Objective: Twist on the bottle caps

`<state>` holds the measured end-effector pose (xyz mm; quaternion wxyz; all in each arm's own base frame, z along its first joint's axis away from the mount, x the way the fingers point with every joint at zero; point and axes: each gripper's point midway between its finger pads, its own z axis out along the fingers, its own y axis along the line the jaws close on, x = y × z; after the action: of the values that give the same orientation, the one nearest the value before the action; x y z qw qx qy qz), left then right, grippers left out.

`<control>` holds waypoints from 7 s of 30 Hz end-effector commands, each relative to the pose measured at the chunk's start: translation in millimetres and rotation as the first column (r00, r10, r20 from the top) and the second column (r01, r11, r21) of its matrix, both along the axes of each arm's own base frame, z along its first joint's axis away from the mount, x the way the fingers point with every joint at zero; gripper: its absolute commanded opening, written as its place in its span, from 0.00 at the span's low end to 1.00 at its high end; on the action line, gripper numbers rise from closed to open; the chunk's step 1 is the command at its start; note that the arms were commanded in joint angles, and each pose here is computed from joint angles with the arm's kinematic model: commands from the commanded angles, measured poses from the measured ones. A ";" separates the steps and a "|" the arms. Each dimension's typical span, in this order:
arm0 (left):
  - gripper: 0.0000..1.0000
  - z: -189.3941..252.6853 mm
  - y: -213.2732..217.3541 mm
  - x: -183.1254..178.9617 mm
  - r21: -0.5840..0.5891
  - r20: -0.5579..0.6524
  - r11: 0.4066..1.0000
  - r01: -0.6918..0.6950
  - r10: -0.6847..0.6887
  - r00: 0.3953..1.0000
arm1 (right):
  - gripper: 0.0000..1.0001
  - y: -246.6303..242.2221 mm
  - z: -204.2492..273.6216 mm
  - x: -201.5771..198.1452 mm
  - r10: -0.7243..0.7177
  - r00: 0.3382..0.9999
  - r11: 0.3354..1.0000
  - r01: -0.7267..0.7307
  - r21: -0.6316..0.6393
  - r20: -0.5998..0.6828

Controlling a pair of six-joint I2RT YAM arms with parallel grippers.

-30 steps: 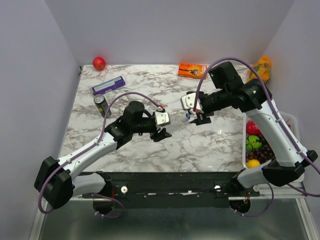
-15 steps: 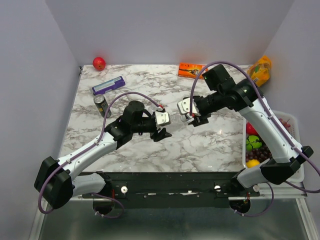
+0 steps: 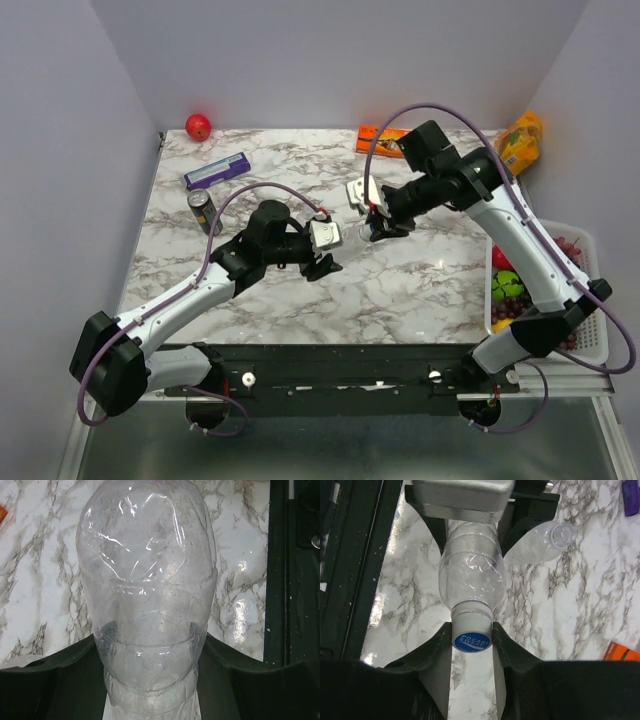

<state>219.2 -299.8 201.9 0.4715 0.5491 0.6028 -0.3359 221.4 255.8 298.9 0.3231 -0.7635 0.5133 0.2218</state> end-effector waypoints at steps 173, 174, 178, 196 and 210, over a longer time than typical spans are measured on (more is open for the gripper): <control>0.99 55.6 -23.9 47.1 -0.206 -0.183 0.917 -0.342 0.307 0.934 | 0.10 -30.5 87.5 89.0 -0.459 0.732 0.578 0.676 0.456 -0.503; 0.99 53.9 -21.1 47.3 -0.199 -0.178 0.916 -0.349 0.316 0.932 | 0.10 -34.9 84.6 87.6 -0.478 0.725 0.579 0.684 0.443 -0.495; 0.98 45.2 -13.2 39.6 -0.190 -0.175 0.916 -0.352 0.321 0.931 | 0.08 -57.4 77.8 87.3 -0.559 0.697 0.551 0.717 0.427 -0.450; 0.98 36.2 -15.2 23.1 -0.171 -0.203 0.943 -0.285 0.249 0.947 | 0.04 -139.0 -14.1 106.7 -0.770 0.557 0.461 0.823 0.332 -0.311; 0.98 47.2 -20.3 23.7 -0.130 -0.166 0.964 -0.234 0.211 0.963 | 0.08 -152.0 -72.5 130.7 -0.819 0.521 0.445 0.841 0.308 -0.241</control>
<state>245.2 -314.3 238.2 0.5000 0.3923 0.6818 -0.3624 332.0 114.1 227.0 0.4870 -0.3253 0.7866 0.1956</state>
